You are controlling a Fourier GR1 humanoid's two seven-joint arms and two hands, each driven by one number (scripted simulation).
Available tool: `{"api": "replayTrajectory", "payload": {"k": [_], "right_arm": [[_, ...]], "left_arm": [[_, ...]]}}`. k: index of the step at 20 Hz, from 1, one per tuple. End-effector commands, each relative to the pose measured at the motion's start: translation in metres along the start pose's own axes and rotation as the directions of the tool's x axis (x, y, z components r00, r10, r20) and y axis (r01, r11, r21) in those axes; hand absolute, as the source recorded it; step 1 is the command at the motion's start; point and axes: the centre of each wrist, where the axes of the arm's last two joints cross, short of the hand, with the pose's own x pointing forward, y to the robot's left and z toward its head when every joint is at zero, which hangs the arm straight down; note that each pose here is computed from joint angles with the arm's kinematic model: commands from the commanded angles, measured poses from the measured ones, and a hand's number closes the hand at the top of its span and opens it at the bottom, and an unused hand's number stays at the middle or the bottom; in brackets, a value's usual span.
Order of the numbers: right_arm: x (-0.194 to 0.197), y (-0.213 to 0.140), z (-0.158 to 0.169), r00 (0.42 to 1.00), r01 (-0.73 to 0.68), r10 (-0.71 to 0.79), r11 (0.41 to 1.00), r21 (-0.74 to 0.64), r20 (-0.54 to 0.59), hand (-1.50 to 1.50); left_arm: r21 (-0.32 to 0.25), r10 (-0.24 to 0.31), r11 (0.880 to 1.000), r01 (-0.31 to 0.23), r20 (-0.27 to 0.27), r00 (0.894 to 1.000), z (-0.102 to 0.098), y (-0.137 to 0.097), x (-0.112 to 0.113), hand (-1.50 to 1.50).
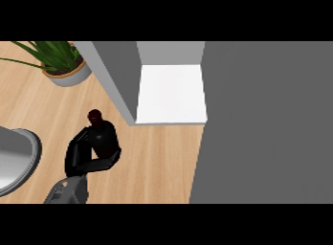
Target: Pick up the wine, place it into the cabinet and close the cabinet
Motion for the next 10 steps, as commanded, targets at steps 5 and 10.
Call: {"api": "replayTrajectory", "payload": {"k": [5, 10], "right_arm": [[0.009, 0.002, 0.017, 0.999, 0.046, -0.045, 0.997, 0.061, -0.010, -1.50], [0.008, 0.003, 0.032, 0.999, 0.041, -0.040, 0.997, 0.070, -0.018, -1.50]], "left_arm": [[-0.099, -0.047, 0.993, 0.058, 0.114, 0.992, -0.010, -0.029, 0.012, 1.50], [-0.178, -0.013, 0.983, 0.041, 0.157, 0.987, 0.008, -0.041, 0.020, 1.50]]}}
